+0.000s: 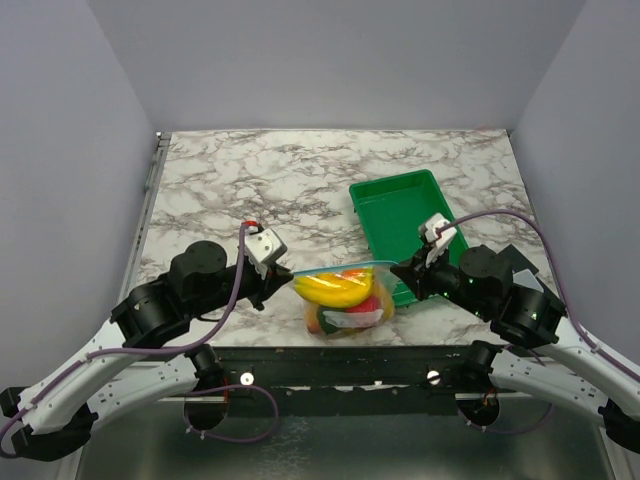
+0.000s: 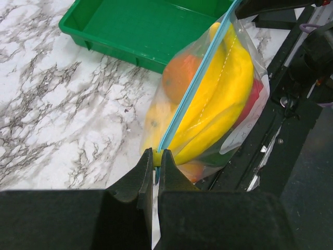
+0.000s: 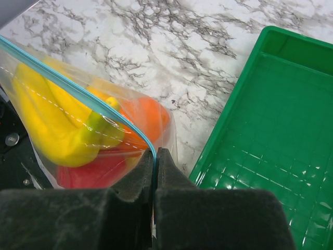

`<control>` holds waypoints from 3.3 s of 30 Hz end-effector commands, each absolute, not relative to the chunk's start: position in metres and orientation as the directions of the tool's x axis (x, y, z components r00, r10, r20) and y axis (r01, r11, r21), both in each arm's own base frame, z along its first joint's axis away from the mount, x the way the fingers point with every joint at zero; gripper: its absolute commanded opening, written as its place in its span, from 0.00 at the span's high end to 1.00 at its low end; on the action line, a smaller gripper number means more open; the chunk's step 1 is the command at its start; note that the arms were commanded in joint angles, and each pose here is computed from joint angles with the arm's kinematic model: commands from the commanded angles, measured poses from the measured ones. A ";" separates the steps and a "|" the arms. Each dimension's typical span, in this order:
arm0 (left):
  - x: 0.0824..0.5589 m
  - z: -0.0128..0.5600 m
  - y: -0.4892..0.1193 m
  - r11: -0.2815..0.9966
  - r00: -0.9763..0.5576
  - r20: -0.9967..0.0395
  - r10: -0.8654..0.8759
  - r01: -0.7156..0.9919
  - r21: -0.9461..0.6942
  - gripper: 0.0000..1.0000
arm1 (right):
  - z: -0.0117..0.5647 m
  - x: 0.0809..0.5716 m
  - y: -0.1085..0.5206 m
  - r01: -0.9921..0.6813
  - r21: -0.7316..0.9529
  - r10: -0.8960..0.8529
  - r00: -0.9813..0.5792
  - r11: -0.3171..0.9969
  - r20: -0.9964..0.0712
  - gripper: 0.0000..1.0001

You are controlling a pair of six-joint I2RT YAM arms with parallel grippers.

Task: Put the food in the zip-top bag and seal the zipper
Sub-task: Zip the zipper food storage bag at the center of the board, then place the zipper food storage bag at the center of the board.

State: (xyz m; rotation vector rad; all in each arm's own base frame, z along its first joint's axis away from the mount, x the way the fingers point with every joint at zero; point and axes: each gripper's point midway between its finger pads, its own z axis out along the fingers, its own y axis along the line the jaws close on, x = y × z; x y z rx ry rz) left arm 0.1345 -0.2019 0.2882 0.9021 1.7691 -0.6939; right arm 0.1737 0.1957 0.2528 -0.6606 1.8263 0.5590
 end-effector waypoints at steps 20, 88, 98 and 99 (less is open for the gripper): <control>0.168 0.287 -0.181 0.713 -0.222 -0.939 0.262 0.700 0.033 0.44 | 0.273 0.161 0.223 -0.806 0.044 -0.179 -0.183 0.590 -0.967 0.99; 0.139 0.233 -0.288 0.258 -0.206 -0.876 0.437 0.961 -0.097 1.00 | 0.265 0.136 0.223 -0.867 0.064 -0.195 -0.181 0.494 -0.964 0.82; 0.176 0.276 -0.268 0.459 -0.150 -0.919 0.365 0.887 0.038 1.00 | 0.295 0.152 0.203 -0.796 0.026 -0.116 -0.120 0.604 -0.986 0.53; 0.182 0.280 -0.266 0.487 -0.147 -0.920 0.363 0.872 0.053 1.00 | 0.297 0.156 0.200 -0.778 0.023 -0.110 -0.118 0.628 -0.987 0.52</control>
